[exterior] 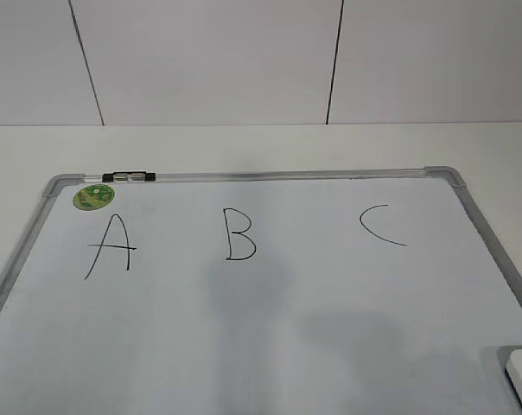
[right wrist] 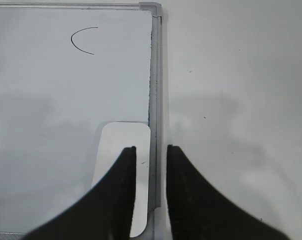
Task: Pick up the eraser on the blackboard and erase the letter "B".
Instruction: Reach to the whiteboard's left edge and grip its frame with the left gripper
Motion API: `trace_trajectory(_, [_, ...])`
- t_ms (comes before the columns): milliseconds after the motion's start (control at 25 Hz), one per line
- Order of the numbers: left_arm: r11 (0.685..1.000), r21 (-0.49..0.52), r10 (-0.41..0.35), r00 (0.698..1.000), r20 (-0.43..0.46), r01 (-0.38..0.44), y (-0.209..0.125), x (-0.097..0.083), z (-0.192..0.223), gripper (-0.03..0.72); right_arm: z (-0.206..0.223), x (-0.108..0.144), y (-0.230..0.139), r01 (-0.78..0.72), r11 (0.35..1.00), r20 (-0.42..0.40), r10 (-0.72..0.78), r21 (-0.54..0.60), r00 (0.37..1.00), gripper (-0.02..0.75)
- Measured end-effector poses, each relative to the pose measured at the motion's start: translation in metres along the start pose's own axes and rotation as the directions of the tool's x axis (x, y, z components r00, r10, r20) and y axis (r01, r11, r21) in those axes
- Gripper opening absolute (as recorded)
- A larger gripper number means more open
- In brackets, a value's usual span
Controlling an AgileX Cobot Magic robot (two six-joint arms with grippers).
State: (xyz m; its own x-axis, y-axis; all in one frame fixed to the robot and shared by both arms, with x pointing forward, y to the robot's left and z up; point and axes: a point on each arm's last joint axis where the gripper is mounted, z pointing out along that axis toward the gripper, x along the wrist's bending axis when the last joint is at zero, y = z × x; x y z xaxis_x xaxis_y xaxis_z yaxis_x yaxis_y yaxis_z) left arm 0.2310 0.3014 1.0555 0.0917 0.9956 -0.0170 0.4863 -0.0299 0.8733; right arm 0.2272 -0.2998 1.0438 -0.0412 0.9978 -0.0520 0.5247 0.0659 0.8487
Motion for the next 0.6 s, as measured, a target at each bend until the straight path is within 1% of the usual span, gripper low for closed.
trace_trajectory(600, [1.000,0.000,0.000,1.000,0.000,0.000,0.0000,0.0000,0.0000,0.237,0.0000,0.0000,0.0000,0.000,1.000,0.000,0.000,0.000,1.000,0.176])
